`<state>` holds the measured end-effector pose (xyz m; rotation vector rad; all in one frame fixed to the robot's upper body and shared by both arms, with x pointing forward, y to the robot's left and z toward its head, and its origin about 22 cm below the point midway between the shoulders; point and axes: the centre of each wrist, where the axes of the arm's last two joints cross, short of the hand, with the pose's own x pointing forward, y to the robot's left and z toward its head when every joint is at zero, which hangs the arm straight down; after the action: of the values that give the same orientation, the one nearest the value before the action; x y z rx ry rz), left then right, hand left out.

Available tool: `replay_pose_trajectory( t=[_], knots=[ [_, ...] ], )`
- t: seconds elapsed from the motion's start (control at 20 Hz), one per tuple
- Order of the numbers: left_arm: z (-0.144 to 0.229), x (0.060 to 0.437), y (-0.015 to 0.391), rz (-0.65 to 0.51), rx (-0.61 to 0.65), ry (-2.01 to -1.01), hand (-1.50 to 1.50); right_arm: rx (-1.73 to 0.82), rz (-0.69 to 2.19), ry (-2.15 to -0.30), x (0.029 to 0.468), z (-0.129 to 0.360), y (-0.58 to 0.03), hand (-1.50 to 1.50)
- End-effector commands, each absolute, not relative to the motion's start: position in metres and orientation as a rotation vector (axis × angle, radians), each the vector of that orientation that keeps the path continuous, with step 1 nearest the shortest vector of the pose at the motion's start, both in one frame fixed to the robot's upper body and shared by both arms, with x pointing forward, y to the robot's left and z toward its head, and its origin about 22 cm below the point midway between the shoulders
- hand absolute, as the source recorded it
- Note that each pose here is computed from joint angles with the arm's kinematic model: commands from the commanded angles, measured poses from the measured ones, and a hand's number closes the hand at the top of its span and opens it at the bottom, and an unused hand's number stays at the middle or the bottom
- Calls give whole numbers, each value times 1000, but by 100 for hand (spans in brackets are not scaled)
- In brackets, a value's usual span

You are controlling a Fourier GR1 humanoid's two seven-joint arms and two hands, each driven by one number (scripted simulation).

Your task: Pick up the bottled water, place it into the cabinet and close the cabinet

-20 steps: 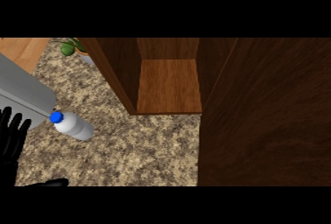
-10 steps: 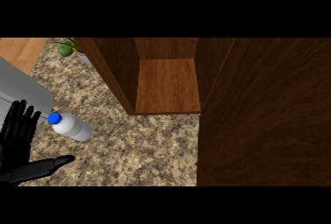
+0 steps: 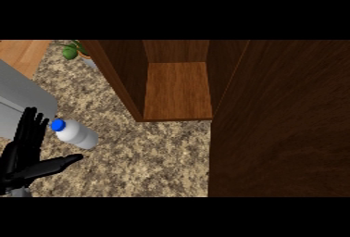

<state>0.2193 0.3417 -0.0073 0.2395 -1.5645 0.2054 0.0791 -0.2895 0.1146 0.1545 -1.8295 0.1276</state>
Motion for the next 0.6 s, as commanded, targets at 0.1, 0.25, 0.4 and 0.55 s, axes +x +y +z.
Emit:
replay_pose_trajectory(
  t=[0.1,0.25,0.4,0.55],
  knots=[
    [-46,228,352,214,247,-1506,-150,276,126,-1904,51,163,-272,-150],
    [-45,242,348,228,208,-1491,-150,279,135,-1900,50,155,-284,-150],
    [-69,241,351,233,258,-1505,-150,280,131,-1907,51,155,-280,-150],
    [-83,253,335,230,284,-1491,-150,272,104,-1929,52,152,-280,-150]
  ],
)
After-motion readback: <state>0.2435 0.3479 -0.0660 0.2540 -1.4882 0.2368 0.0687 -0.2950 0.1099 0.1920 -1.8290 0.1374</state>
